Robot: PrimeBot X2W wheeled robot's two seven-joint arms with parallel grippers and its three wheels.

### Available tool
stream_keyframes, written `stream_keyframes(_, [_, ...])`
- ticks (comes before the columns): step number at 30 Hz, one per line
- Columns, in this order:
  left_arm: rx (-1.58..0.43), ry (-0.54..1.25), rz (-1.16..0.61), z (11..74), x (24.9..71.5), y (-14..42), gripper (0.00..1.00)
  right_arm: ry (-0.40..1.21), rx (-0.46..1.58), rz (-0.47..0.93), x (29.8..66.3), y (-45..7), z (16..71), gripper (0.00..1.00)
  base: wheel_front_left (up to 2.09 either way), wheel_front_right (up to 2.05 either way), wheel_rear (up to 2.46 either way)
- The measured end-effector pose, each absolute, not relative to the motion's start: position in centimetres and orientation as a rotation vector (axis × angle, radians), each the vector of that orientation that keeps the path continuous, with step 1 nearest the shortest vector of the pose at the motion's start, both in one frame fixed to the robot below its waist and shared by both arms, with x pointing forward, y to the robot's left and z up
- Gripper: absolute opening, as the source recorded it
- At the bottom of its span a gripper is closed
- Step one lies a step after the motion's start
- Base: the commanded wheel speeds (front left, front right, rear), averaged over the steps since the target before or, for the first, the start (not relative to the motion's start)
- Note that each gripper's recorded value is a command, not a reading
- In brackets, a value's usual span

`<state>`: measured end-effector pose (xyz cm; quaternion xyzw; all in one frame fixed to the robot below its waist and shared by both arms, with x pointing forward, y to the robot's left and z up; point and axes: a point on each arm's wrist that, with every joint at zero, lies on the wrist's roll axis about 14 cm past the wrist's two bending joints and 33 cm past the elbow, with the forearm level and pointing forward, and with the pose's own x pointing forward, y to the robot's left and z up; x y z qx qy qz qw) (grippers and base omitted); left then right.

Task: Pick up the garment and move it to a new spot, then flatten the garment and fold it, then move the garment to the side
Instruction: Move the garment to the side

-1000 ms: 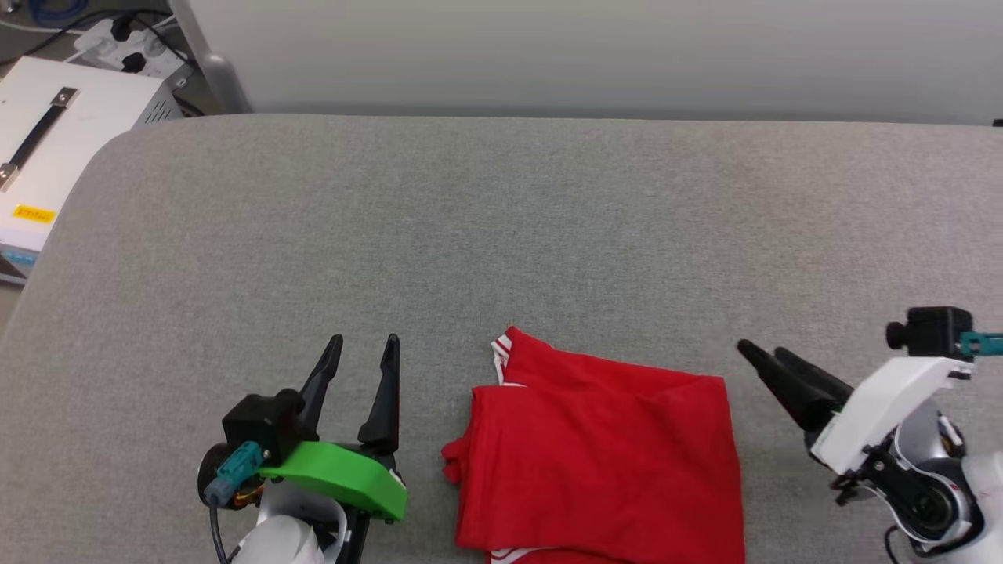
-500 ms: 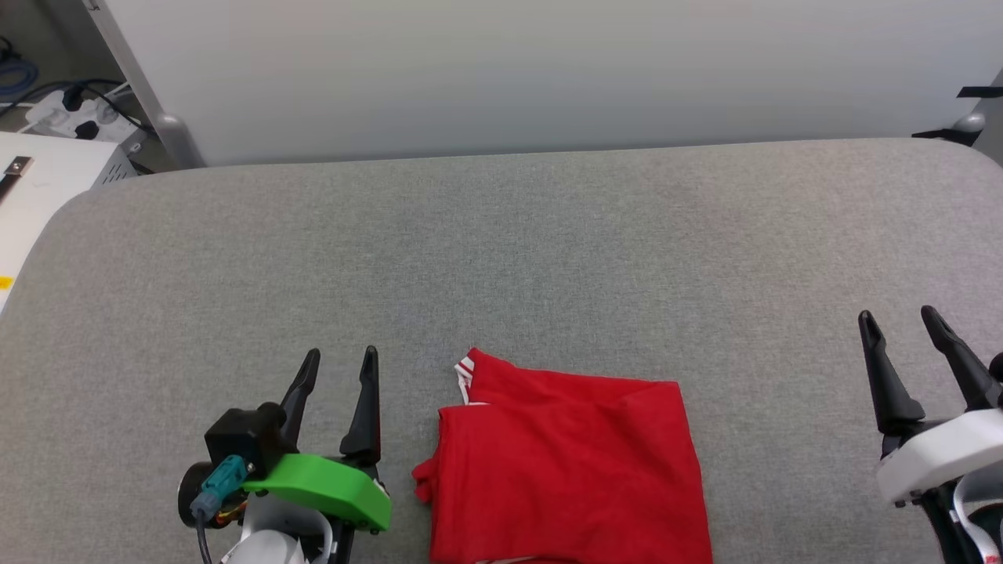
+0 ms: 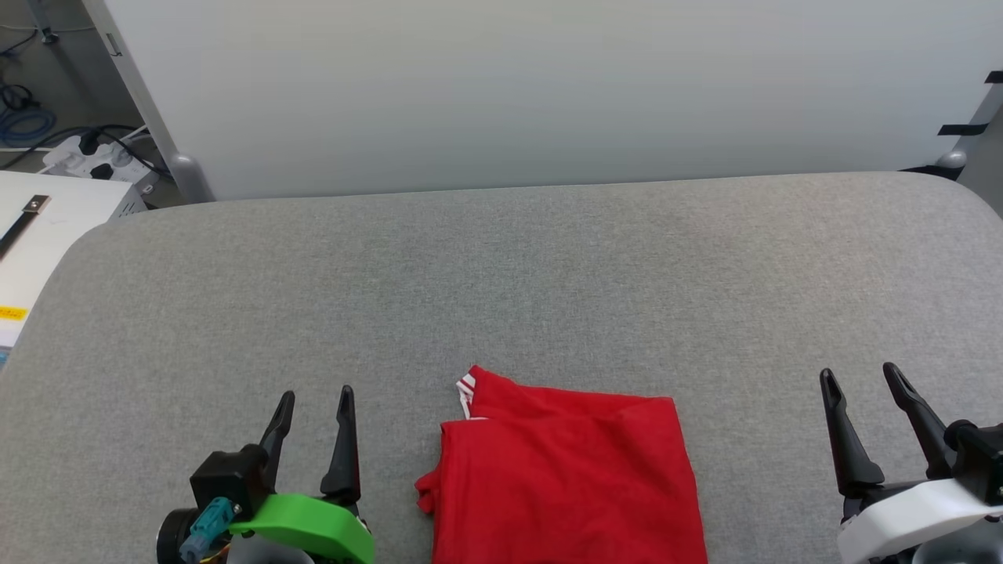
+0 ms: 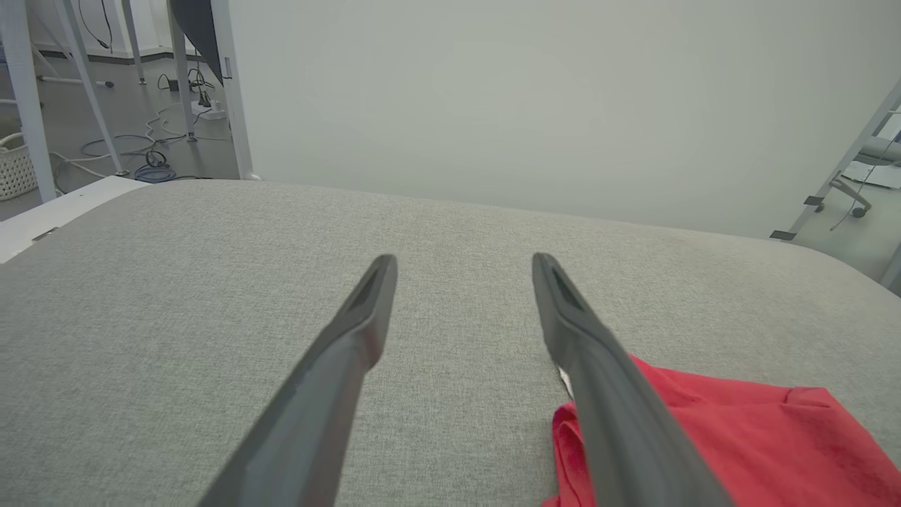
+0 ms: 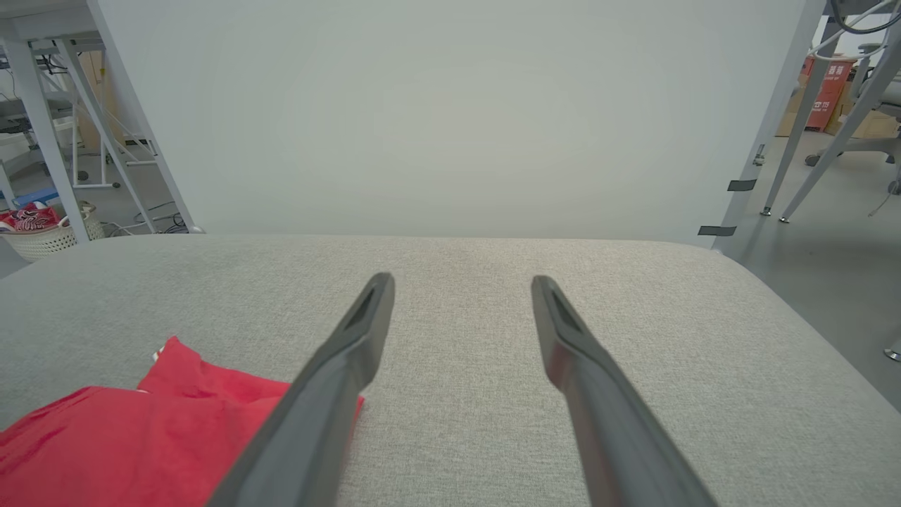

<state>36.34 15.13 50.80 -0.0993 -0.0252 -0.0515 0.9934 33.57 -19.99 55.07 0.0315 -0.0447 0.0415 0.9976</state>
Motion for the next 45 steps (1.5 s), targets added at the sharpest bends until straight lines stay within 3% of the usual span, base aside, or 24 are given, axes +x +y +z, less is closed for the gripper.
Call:
stream_keyframes(10, [-0.200, -0.045, -0.097, 50.6, 36.3, 15.3, 1.00, -0.066, 0.071, 0.088, 33.7, -19.8, 54.7, 1.00, 0.00, 0.00, 0.00])
stream_keyframes(15, [-0.196, -0.043, -0.093, 50.5, 36.3, 15.4, 1.00, -0.011, 0.172, 0.077, 33.7, -20.1, 53.5, 1.00, 0.00, 0.00, 0.00])
stream_keyframes(23, [-0.200, -0.063, -0.084, 51.1, 37.1, 15.8, 1.00, 0.345, 0.429, 0.048, 33.1, -21.9, 46.0, 1.00, 0.00, 0.00, 0.00])
stream_keyframes(29, [-0.204, -0.084, -0.079, 51.6, 38.2, 15.9, 1.00, 0.658, 0.645, 0.173, 32.2, -17.8, 41.3, 1.00, 0.00, 0.00, 0.00])
stream_keyframes(37, [-0.215, -0.052, -0.037, 50.2, 38.8, 16.7, 1.00, 0.794, 0.813, 0.317, 34.3, -12.2, 40.1, 1.00, 0.00, 0.00, 0.00])
stream_keyframes(44, [-0.211, -0.028, 0.015, 49.2, 39.0, 18.3, 1.00, 0.991, 0.839, 0.390, 33.7, -9.2, 37.1, 1.00, 0.00, 0.00, 0.00])
stream_keyframes(45, [-0.211, -0.024, 0.022, 49.0, 39.0, 18.5, 1.00, 1.008, 0.840, 0.398, 33.7, -9.0, 36.9, 0.43, 0.00, 0.00, 0.00])
